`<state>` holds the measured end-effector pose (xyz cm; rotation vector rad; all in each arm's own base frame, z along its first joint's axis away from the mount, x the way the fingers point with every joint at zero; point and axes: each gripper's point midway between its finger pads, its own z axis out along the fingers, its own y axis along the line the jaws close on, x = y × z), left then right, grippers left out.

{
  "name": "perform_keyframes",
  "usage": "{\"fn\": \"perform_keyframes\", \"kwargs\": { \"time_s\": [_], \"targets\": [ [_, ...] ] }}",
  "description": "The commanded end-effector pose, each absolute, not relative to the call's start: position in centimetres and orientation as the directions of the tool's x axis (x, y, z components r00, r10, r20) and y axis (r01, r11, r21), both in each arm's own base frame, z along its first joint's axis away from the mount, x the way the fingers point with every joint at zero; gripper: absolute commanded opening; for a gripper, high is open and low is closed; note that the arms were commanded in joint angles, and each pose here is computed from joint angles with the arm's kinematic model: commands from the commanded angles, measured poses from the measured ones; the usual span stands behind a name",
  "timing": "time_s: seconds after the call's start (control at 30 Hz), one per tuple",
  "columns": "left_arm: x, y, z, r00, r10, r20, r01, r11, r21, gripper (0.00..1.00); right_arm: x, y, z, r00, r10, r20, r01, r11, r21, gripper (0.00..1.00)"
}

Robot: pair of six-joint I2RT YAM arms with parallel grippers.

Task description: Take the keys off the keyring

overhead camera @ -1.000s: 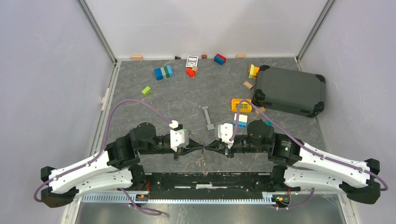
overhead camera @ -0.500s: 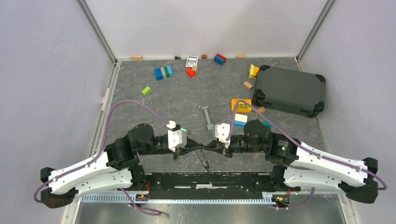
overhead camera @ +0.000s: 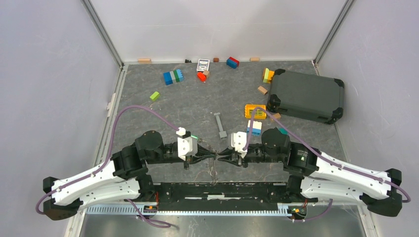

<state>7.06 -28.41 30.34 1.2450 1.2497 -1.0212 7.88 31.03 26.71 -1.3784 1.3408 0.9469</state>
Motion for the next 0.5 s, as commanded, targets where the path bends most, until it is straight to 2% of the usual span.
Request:
{"fn": "perform_keyframes", "kwargs": {
  "time_s": [0.0,0.47],
  "targets": [
    [6.74,-28.62,32.42,0.096,0.013,-0.995,0.991,0.09,0.097,0.02,7.85,30.66,28.71,0.138,-0.169,-0.976,-0.985,0.076,-0.152,0.25],
    [6.64,-28.76,32.51,0.093,0.007,-0.996,0.992,0.082,0.093,0.02,7.99,31.1,29.36,0.148,-0.139,-0.979,-0.984,0.08,-0.16,0.24]
  ]
}}
